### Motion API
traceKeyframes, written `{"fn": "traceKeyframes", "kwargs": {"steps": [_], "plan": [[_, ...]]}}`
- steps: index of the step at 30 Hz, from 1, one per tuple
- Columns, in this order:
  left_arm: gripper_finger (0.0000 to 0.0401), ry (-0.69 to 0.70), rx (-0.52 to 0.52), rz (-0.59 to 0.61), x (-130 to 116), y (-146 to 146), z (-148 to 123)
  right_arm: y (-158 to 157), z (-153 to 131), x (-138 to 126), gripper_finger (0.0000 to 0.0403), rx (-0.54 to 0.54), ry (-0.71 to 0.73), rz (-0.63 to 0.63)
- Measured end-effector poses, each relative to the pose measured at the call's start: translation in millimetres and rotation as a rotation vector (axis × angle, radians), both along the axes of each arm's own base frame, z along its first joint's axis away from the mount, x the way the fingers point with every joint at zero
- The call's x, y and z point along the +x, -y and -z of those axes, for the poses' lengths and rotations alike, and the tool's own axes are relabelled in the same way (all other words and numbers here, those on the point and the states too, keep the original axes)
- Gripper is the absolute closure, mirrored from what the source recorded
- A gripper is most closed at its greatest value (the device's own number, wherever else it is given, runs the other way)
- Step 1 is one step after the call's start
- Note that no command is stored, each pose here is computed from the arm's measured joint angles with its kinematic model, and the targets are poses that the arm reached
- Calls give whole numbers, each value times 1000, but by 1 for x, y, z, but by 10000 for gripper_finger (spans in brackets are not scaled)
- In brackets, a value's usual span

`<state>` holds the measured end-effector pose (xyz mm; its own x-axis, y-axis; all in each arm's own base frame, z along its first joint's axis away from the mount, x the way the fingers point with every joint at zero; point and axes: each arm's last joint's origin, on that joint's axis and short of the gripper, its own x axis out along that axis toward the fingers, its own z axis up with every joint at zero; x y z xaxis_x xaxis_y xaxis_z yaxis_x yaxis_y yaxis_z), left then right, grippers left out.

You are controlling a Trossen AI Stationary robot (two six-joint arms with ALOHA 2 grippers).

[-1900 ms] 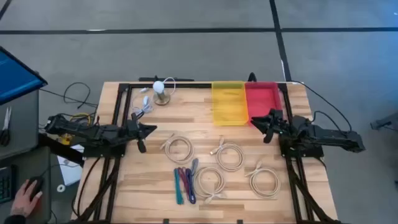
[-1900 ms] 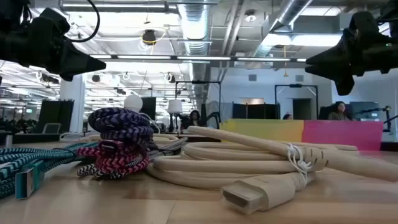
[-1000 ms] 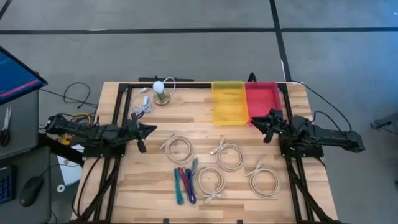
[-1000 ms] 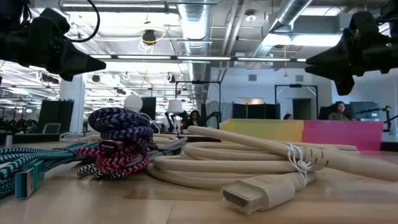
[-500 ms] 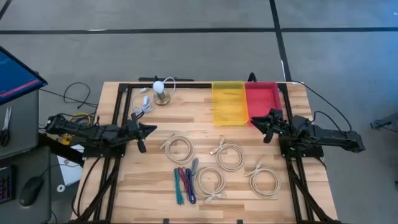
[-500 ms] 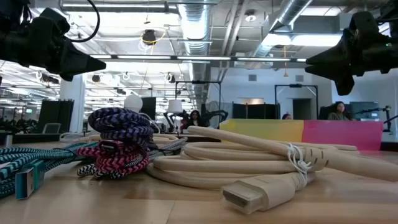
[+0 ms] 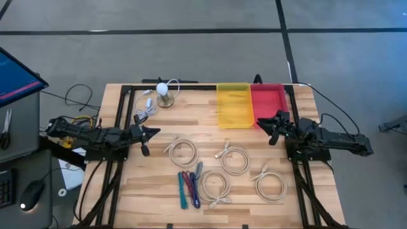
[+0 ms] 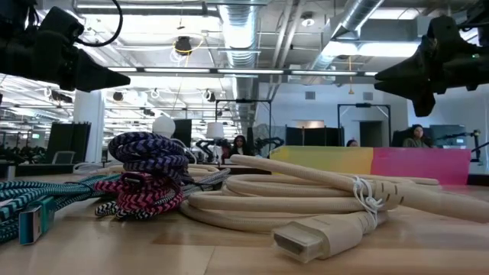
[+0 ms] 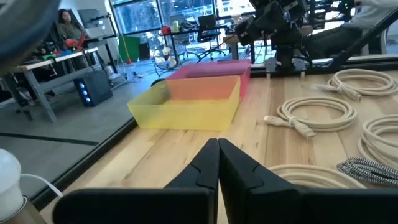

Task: Pick & Place USB Port
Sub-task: Put the white HDMI cable into the red bin

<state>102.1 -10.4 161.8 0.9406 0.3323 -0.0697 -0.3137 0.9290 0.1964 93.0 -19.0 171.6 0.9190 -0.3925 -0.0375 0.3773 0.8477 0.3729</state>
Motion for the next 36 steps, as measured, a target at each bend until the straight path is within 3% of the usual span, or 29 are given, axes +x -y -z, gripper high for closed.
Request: {"fn": "traceKeyframes", "kwargs": {"steps": [31, 36], "plan": [[395, 24, -15, 0, 0, 0, -2, 0, 0, 0, 296, 0, 0, -1], [395, 83, -164, -9, 0, 0, -3, 0, 0, 0, 296, 45, 19, -3]]}}
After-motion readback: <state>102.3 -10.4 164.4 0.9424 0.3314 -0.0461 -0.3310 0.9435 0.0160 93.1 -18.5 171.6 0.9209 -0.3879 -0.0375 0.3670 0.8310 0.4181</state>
